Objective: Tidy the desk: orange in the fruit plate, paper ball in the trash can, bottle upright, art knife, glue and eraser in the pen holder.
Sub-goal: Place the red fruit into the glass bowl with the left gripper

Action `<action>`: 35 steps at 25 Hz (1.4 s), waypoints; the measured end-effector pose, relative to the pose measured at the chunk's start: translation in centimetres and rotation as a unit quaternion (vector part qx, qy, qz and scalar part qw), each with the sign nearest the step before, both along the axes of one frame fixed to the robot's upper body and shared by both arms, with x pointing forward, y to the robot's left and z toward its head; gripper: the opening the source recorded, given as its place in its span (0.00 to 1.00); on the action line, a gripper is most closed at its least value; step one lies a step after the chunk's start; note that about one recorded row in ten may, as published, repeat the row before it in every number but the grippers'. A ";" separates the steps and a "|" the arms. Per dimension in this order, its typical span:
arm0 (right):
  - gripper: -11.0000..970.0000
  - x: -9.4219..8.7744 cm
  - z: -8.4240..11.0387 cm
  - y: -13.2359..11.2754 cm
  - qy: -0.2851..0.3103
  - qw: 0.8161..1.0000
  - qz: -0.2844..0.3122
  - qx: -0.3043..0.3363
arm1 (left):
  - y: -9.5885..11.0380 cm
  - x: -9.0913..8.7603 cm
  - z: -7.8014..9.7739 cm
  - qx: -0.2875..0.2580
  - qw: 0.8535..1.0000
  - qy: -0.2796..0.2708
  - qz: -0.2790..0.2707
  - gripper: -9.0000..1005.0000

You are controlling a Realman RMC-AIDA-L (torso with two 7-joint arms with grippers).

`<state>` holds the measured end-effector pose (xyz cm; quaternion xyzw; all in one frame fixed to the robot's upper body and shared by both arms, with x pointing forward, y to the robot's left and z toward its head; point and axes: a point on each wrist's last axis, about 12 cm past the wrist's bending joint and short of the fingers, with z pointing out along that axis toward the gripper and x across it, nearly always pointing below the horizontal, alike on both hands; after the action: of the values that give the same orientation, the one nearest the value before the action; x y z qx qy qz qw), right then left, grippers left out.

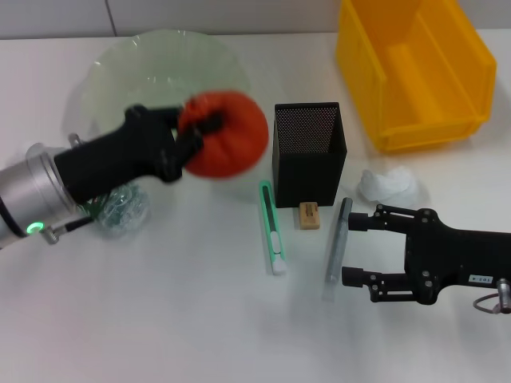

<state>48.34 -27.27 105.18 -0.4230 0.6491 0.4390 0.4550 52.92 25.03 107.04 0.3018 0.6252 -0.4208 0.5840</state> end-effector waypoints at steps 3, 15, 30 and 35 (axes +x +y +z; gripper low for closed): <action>0.84 0.0 0.0 0.0 0.000 1.000 0.001 0.000 | 0.0 0.8 -0.3 -0.007 0.999 -0.008 0.053 0.07; 0.84 -0.1 0.0 0.0 -0.001 1.000 0.003 0.001 | -0.6 4.8 -2.4 0.059 0.969 0.003 0.239 0.06; 0.84 0.0 0.0 0.1 -0.002 1.000 0.006 -0.002 | -0.5 5.9 -2.7 0.078 0.960 0.026 0.267 0.27; 0.84 0.1 0.1 0.1 -0.003 1.000 0.005 -0.002 | -0.5 5.9 -2.6 0.078 0.960 0.026 0.267 0.43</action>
<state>48.40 -27.17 105.23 -0.4287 0.6466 0.4389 0.4533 58.83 24.51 104.40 0.1574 0.7288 -0.2069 0.6335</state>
